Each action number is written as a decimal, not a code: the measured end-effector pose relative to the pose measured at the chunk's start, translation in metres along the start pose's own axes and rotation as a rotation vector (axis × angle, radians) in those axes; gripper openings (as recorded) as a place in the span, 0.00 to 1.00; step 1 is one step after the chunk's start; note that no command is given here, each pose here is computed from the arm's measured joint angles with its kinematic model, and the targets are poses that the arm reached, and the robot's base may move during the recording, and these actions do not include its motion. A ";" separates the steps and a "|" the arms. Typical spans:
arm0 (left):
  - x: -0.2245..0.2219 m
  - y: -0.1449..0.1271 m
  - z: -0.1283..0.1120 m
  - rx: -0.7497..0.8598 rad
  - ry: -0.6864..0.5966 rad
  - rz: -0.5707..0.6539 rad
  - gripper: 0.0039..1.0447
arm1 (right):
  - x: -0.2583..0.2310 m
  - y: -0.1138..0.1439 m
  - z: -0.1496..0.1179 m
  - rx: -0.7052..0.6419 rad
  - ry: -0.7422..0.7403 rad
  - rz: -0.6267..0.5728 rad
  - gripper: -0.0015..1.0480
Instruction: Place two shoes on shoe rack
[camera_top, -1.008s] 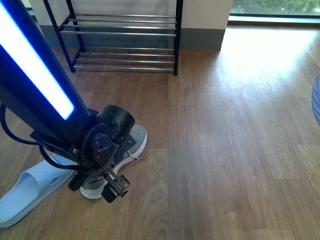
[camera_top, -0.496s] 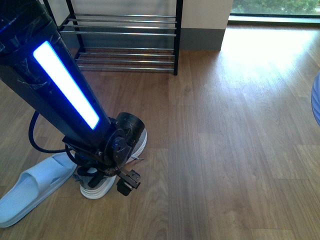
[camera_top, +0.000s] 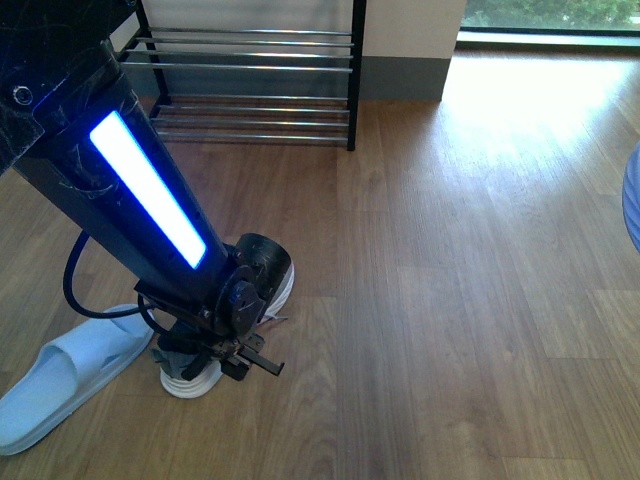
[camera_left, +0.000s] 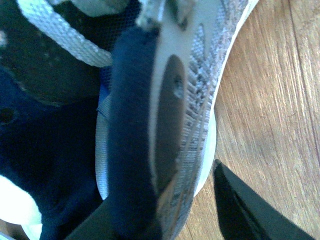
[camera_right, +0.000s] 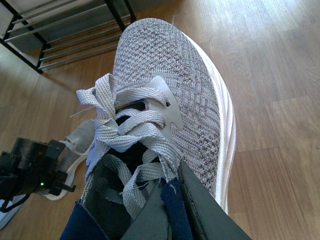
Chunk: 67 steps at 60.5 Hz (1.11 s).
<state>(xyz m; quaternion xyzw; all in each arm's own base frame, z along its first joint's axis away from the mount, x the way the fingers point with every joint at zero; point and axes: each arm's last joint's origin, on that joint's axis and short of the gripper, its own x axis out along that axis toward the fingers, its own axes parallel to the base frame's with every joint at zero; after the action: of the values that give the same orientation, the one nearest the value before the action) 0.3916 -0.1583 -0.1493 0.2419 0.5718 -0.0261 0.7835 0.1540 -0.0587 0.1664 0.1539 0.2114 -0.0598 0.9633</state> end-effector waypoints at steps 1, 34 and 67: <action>0.000 0.000 0.000 -0.008 -0.001 -0.003 0.16 | 0.000 0.000 0.000 0.000 0.000 0.000 0.01; -0.114 0.061 0.038 -0.453 -0.255 -0.145 0.01 | 0.000 0.000 0.000 0.000 0.000 0.000 0.01; -0.341 0.110 -0.062 -0.374 -0.674 -0.178 0.01 | 0.000 0.000 0.000 0.000 0.000 0.000 0.01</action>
<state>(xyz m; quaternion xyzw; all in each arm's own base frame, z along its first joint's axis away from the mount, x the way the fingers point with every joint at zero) 0.2543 -0.1168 0.1850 0.0224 0.2960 -0.0672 0.9525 0.1540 -0.0587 0.1664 0.1541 0.2114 -0.0598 0.9633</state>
